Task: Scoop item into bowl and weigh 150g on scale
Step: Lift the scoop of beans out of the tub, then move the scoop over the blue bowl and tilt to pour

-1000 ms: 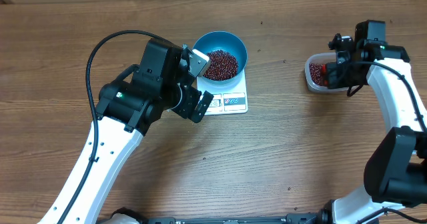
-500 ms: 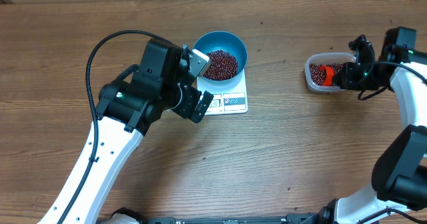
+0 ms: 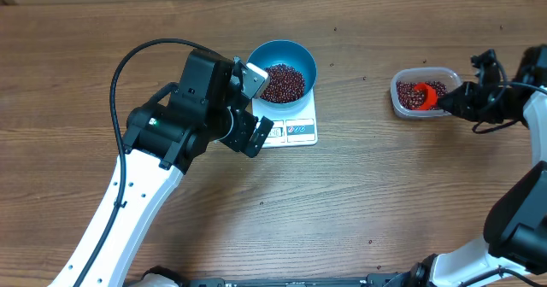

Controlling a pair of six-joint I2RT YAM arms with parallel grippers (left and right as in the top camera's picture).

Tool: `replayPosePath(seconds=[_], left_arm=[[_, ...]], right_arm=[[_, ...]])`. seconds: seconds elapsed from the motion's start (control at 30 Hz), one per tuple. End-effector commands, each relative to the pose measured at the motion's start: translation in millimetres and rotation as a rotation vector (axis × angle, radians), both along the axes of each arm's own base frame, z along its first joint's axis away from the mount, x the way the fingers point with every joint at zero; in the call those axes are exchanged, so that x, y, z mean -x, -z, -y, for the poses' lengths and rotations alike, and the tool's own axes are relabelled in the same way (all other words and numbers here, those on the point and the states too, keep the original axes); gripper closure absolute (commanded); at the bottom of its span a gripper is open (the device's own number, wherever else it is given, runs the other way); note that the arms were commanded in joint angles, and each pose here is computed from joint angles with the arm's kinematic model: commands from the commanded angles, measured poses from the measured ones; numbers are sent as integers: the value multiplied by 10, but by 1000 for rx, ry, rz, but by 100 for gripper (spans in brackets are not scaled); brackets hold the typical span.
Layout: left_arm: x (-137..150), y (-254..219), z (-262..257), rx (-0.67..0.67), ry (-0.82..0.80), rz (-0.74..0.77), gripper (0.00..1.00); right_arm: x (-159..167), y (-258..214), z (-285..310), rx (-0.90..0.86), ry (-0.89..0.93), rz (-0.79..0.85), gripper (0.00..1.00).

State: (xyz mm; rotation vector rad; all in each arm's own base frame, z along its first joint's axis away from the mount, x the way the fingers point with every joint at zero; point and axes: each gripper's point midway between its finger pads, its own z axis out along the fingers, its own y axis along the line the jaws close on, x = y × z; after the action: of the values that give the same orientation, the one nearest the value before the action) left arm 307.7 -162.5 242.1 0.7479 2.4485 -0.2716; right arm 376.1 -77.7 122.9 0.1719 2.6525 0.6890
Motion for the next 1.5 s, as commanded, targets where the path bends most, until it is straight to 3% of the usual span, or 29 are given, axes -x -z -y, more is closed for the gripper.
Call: replayPosePath(seconds=[0.0, 0.17, 0.77, 1.13, 1.47], left_arm=[[-13, -18, 10, 7, -8, 1, 0], [-13, -18, 10, 7, -8, 1, 0], [-13, -18, 10, 7, -8, 1, 0], [-13, -16, 9, 6, -8, 1, 0], [-13, -18, 10, 7, -8, 1, 0]], right_arm=[[-37, -137, 70, -96, 30, 60, 96], [-9, -257, 196, -185, 77, 108, 96], [1, -331, 215, -236, 84, 138, 96], [-81, -1059, -191, -651, -16, 366, 96], [-271, -1165, -1046, -785, -144, 212, 96]])
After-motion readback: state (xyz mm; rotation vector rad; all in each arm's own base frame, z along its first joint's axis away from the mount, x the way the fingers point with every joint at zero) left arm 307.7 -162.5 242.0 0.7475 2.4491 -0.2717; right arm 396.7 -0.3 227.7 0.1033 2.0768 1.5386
